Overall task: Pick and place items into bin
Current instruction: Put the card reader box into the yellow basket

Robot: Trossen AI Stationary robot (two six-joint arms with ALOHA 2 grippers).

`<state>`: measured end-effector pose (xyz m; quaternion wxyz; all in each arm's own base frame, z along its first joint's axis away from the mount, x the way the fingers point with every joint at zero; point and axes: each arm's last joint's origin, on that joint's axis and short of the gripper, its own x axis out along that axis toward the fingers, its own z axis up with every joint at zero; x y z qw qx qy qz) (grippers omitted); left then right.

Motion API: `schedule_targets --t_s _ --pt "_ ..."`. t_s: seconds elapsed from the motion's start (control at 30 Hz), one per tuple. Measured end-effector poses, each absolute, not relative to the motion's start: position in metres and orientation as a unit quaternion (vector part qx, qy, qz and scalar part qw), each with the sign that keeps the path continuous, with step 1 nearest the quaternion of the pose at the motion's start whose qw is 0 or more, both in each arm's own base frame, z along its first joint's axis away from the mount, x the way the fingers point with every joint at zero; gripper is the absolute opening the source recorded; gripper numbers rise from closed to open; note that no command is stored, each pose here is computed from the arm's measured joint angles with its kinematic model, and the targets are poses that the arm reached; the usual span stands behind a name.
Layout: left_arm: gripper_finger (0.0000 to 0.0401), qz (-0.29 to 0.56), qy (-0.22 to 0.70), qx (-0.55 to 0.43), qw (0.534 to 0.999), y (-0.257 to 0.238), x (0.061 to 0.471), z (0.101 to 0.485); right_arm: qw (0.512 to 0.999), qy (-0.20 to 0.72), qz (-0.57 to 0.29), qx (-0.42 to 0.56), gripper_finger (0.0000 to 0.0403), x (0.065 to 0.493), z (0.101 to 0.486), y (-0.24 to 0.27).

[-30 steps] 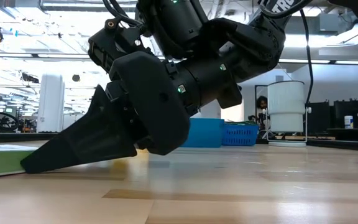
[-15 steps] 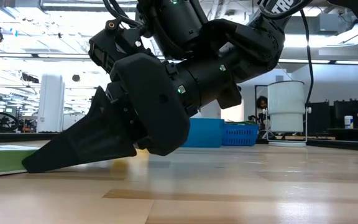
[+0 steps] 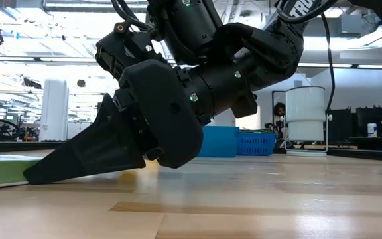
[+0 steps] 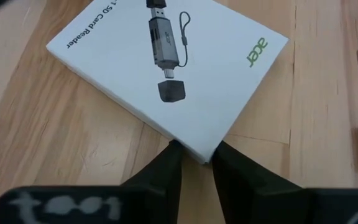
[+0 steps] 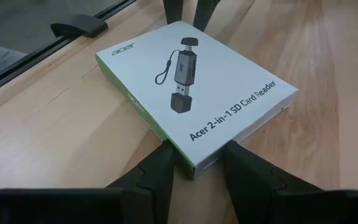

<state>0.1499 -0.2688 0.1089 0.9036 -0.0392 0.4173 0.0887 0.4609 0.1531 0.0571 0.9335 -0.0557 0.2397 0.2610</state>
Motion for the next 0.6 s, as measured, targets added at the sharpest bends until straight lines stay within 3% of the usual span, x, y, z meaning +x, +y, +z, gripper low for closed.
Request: schedule_targets --t_s 0.6 --pt "0.0068 0.077 0.400 0.009 0.913 -0.2679 0.1527 0.1094 0.936 0.229 0.260 -0.060 0.0122 0.4627 0.0603 0.1498"
